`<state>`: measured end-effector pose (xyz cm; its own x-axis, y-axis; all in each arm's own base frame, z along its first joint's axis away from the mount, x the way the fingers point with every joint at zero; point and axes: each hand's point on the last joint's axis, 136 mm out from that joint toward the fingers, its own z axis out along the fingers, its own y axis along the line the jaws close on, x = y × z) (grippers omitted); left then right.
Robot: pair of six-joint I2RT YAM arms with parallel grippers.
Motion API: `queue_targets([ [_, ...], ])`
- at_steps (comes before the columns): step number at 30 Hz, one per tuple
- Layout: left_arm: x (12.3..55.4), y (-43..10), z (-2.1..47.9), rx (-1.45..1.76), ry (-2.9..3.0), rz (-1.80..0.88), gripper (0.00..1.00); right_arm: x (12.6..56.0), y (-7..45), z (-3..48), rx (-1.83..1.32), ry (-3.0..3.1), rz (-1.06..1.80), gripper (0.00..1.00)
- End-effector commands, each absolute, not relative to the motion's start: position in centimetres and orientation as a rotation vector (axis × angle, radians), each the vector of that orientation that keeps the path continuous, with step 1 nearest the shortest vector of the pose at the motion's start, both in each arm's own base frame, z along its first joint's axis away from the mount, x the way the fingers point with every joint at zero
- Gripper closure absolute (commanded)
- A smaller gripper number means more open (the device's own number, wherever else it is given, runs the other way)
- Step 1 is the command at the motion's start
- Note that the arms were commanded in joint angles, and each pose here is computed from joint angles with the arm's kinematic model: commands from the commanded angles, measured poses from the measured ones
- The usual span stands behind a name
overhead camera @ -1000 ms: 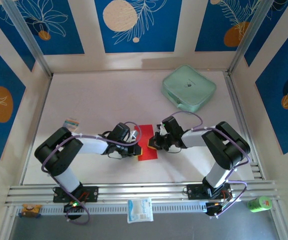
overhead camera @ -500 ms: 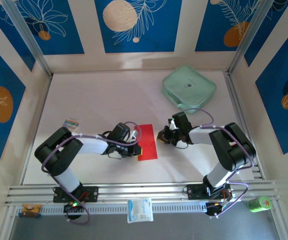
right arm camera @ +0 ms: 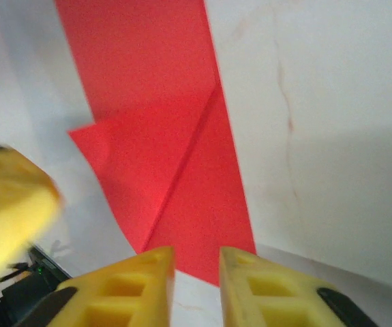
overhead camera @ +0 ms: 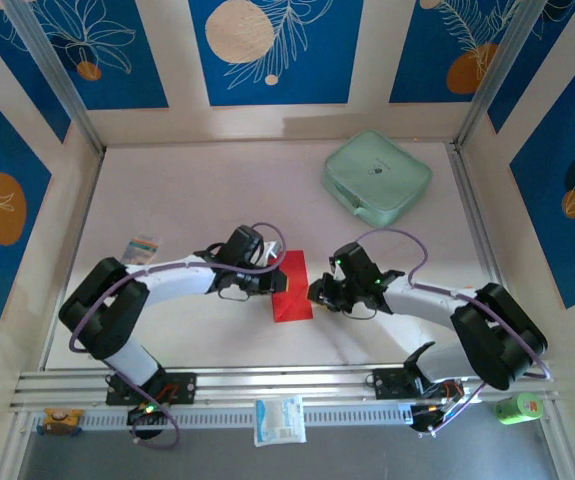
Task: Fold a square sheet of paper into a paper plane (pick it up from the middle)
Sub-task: Turn over the paper at the center of the table.
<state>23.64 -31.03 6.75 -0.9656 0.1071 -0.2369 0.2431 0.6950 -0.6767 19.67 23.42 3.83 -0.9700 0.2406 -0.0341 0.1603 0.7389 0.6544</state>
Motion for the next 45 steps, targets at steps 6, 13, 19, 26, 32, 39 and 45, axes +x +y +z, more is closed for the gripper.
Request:
queue_targets([
  [6,23.8,-28.5,3.0,0.334,2.852,-0.929,0.92,17.7,23.1,3.6,0.389,2.873,0.974,0.69],
  [13,23.0,-27.9,0.9,0.340,2.907,-0.903,0.96,17.5,23.7,3.8,0.372,2.883,0.981,0.65],
  [19,22.2,-27.2,-0.2,0.333,2.952,-0.867,0.99,17.8,24.0,3.7,0.356,2.896,0.965,0.64],
  [26,22.1,-27.0,-0.2,0.333,2.948,-0.865,1.00,18.2,24.8,3.8,0.318,2.897,0.980,0.64],
  [32,22.3,-27.0,-0.1,0.329,2.943,-0.860,1.00,18.3,25.3,3.4,0.288,2.928,0.969,0.65],
  [39,22.2,-26.9,-0.2,0.330,2.950,-0.846,1.00,18.2,25.5,2.0,0.291,2.984,0.925,0.65],
  [45,22.3,-26.9,-0.2,0.328,2.949,-0.846,1.00,19.4,26.2,2.4,0.266,2.979,0.936,0.63],
])
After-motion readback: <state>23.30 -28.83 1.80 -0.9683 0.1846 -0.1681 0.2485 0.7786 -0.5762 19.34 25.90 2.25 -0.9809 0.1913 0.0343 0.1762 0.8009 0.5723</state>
